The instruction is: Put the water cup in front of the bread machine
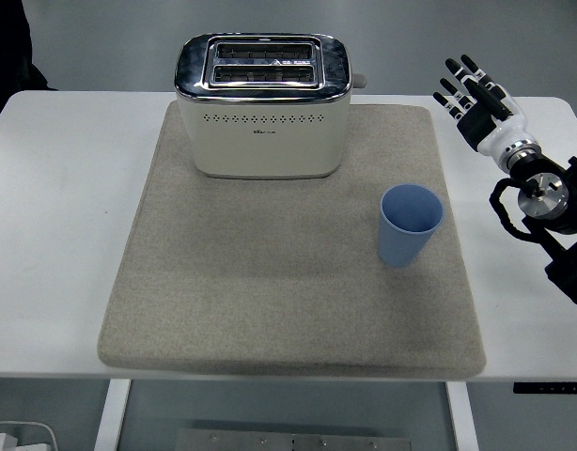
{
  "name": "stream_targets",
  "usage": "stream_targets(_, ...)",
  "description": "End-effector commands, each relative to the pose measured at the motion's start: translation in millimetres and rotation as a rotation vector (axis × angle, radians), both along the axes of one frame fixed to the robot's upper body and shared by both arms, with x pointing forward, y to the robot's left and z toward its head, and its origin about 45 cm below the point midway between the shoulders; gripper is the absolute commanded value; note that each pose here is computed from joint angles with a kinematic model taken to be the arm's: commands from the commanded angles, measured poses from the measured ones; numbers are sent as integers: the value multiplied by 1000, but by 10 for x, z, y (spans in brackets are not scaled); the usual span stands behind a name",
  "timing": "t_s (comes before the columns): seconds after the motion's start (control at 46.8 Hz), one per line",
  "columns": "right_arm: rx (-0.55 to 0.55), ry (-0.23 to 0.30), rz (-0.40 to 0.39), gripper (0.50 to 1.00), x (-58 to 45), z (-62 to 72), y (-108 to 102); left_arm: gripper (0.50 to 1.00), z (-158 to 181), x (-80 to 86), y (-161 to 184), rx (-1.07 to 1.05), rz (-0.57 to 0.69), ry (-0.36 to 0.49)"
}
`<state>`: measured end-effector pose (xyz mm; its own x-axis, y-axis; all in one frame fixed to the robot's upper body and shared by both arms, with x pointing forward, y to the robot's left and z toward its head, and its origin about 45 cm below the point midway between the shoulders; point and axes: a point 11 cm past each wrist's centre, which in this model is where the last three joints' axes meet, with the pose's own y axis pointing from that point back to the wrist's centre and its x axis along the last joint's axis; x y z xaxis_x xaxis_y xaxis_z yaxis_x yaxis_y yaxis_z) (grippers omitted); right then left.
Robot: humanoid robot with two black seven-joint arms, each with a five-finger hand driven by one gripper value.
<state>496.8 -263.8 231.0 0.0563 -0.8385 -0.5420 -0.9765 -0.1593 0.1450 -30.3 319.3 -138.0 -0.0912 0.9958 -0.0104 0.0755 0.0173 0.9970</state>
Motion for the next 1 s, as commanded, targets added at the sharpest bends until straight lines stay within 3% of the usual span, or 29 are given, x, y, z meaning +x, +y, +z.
stream_targets(0.0,1,-3,0,926,-2,0,2,1000,0,2,-1,-1,0,-1)
stream_targets(0.577,2,-13,33,926,-20,-8,54,1000,3,8,52,20,1,-1)
stream_targets(0.748,-10,-37,26,926,-21,24,-47,1000,3,6,57,22,-2,0)
stream_targets(0.983,-20,-33,36,928,-60,-50,-50,1000,3,7,52,20,0,0)
